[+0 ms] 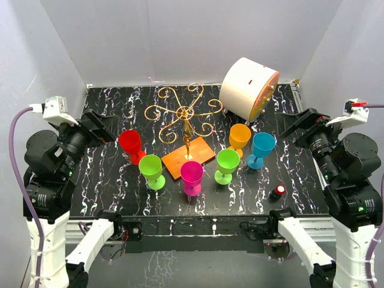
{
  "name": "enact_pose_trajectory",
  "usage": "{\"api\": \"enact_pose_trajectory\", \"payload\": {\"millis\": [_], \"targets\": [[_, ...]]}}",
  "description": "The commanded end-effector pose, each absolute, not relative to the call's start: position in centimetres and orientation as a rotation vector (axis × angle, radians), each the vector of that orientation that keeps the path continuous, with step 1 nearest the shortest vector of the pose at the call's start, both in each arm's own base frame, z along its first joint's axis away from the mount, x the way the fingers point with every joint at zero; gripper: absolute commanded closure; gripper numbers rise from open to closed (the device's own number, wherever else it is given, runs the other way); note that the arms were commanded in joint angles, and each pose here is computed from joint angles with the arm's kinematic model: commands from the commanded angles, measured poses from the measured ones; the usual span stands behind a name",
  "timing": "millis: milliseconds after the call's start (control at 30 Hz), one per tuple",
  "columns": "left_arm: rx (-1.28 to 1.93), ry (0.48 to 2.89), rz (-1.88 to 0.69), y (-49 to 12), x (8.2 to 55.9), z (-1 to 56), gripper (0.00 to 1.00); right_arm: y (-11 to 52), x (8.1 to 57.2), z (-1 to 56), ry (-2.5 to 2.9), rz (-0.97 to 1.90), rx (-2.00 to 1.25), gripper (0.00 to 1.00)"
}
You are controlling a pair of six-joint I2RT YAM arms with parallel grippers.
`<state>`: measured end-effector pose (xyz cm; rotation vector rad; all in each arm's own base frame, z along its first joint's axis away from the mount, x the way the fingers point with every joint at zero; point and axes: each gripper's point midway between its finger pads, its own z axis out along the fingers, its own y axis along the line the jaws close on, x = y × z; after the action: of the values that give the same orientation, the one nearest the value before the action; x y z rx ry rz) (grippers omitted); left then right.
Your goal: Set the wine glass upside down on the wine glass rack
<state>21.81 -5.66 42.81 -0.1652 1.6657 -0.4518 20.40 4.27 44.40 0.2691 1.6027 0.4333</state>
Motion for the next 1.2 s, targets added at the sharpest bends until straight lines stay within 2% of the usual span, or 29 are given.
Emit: {"api": "enact_pose_trajectory", "payload": {"millis": [0, 233, 367, 467, 633, 867, 1067, 1167], "targets": [[-0.146, 1.698, -0.511, -6.8, 22.3, 41.8, 0.02, 5.3, 19.7, 44.3, 1.621, 0.504, 0.241, 0.04], [-0.124, 1.82, -0.621, -9.2, 23.2, 38.3, 0.01, 8.2, 19.3, 41.0, 1.798, 0.627, 0.141, 0.06], [0.007, 1.867, -0.756, -12.1, 22.8, 36.6, 0.01, 8.2, 19.2, 38.0, 1.927, 0.614, 0.162, 0.08], [0.104, 1.878, -0.865, -14.0, 22.5, 36.0, 0.01, 8.3, 19.6, 35.4, 2.039, 0.597, 0.152, 0.21], [0.135, 1.86, -0.896, -14.6, 22.5, 36.0, 0.01, 8.3, 20.7, 31.9, 2.172, 0.571, 0.157, 0.29], [0.081, 1.857, -0.746, -12.5, 23.1, 36.4, 0.01, 5.7, 23.8, 27.7, 2.302, 0.36, 0.278, 0.38], [0.043, 1.84, -0.654, -11.0, 23.0, 37.0, 0.01, 2.8, 26.8, 24.1, 2.381, 0.113, 0.313, 0.57], [0.056, 1.833, -0.654, -11.1, 22.7, 37.5, 0.01, 2.8, 27.4, 23.1, 2.413, 0.074, 0.299, 0.59]]}}
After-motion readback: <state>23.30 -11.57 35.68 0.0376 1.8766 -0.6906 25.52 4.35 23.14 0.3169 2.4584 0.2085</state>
